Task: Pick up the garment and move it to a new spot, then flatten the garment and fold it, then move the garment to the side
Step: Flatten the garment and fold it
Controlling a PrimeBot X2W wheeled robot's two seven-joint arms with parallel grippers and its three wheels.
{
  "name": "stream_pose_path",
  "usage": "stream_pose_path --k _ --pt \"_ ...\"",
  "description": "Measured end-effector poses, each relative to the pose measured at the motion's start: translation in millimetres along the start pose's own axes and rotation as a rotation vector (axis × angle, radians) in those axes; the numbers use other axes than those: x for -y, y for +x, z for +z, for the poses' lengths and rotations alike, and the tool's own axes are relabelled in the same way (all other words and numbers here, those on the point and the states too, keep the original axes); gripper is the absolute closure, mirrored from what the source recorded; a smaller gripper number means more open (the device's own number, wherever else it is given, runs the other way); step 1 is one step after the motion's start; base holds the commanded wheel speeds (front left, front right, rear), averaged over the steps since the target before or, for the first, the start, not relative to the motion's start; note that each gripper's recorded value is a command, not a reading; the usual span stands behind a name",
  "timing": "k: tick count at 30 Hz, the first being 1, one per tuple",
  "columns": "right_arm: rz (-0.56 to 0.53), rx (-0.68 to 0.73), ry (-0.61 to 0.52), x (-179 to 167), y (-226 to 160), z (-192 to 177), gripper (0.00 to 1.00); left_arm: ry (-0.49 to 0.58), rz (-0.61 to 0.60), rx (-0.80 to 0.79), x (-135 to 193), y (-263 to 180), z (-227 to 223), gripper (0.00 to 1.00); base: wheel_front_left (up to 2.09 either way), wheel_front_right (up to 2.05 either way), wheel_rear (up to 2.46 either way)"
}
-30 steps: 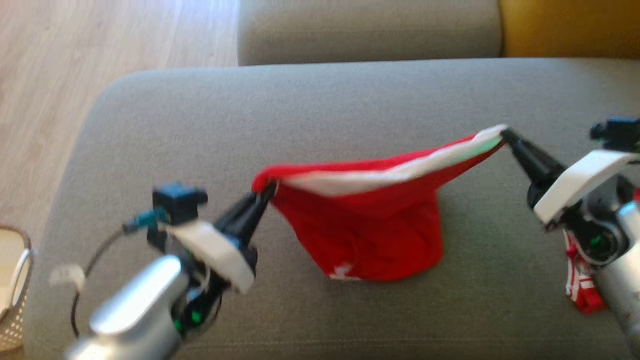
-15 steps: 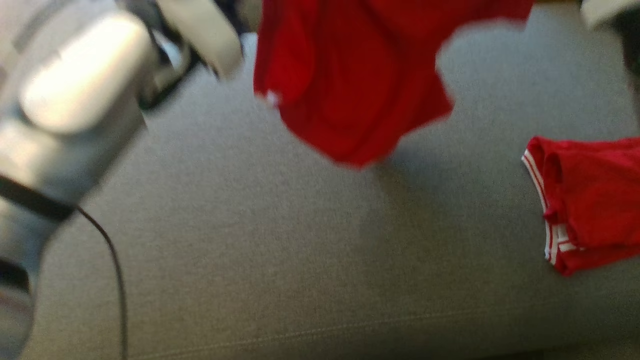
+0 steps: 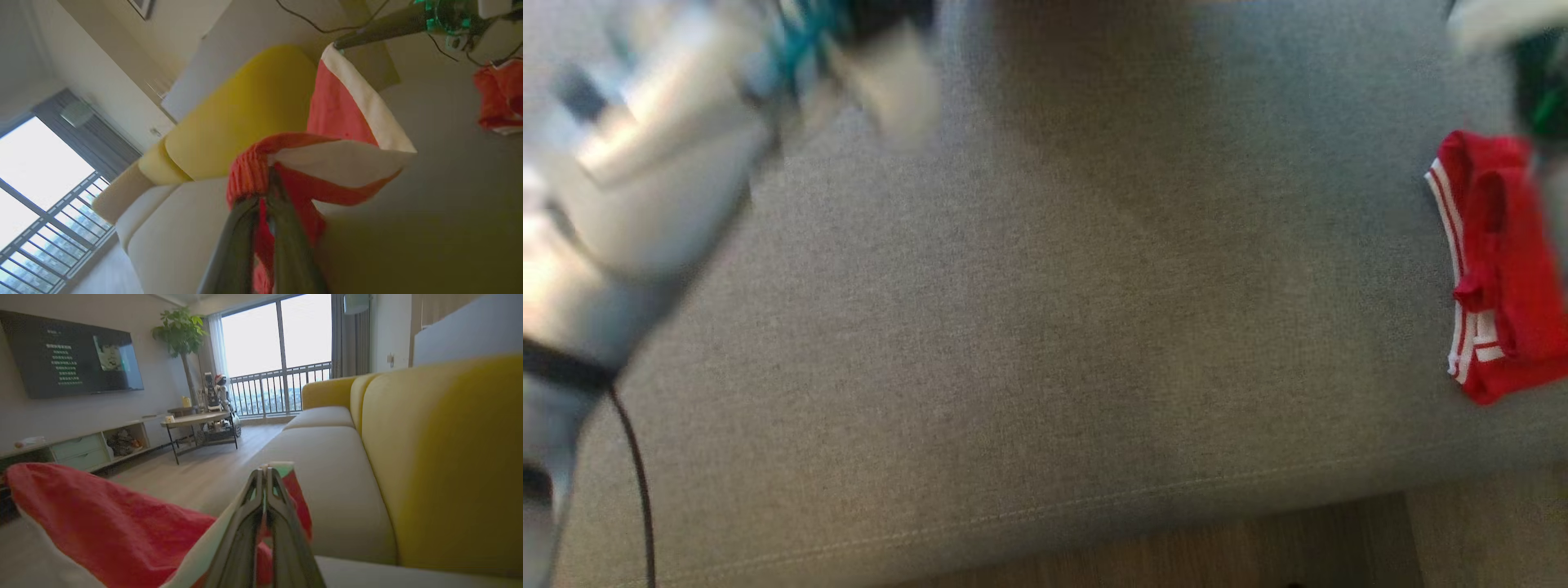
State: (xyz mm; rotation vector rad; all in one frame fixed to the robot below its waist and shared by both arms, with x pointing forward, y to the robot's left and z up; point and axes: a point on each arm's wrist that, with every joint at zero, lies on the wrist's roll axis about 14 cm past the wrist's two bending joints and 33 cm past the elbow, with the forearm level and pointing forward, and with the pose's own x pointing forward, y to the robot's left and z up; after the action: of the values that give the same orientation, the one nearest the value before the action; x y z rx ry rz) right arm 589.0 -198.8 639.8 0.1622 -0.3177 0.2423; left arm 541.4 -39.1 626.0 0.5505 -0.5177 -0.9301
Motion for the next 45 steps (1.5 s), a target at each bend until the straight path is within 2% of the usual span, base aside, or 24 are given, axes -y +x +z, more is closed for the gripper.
stream_pose_path --k 2,4,6,9,13,17,21,25,28,33,38,41,45 --pt "-0.029 -0.134 0.021 9 -31 -51 1.0 -0.085 -0.07 -0.102 44 -22 -42 1.0 0.0 0.0 0.0" --pt "-0.065 -0.27 0.035 17 -68 -92 1.0 -0.177 -0.113 -0.178 81 -43 -66 1.0 0.0 0.0 0.0" --pt "-0.104 -0.37 0.045 27 -103 -114 1.0 -0.26 -0.156 -0.221 113 -60 -73 1.0 0.0 0.0 0.0" --pt "-0.17 -0.462 0.067 40 -146 -125 1.0 -0.349 -0.197 -0.263 148 -79 -73 1.0 0.0 0.0 0.0" --pt "-0.22 -0.529 0.085 45 -187 -127 1.0 -0.422 -0.252 -0.319 184 -103 -73 1.0 0.0 0.0 0.0" --pt "-0.285 -0.626 0.092 42 -253 -116 1.0 -0.477 -0.416 -0.388 245 -148 -57 1.0 0.0 0.0 0.0" --pt "-0.34 -0.616 0.068 41 -282 -88 1.0 -0.476 -0.454 -0.39 256 -162 -42 1.0 0.0 0.0 0.0" --pt "-0.388 -0.587 0.022 41 -299 -56 1.0 -0.597 -0.41 -0.384 262 -167 -21 1.0 0.0 0.0 0.0" --pt "-0.407 -0.574 0.035 36 -301 -46 1.0 -0.725 -0.333 -0.373 259 -167 -9 1.0 0.0 0.0 0.0" --pt "-0.374 -0.597 0.059 26 -280 -51 1.0 -0.927 -0.221 -0.344 251 -156 7 1.0 0.0 0.0 0.0" --pt "-0.339 -0.576 -0.003 34 -225 -56 1.0 -1.043 -0.109 -0.328 226 -138 0 1.0 0.0 0.0 0.0" --pt "-0.32 -0.598 -0.036 40 -193 -66 1.0 -1.084 -0.056 -0.338 211 -130 -11 1.0 0.0 0.0 0.0" --pt "-0.3 -0.622 -0.065 45 -151 -84 1.0 -1.192 0.015 -0.337 199 -119 -21 1.0 0.0 0.0 0.0"
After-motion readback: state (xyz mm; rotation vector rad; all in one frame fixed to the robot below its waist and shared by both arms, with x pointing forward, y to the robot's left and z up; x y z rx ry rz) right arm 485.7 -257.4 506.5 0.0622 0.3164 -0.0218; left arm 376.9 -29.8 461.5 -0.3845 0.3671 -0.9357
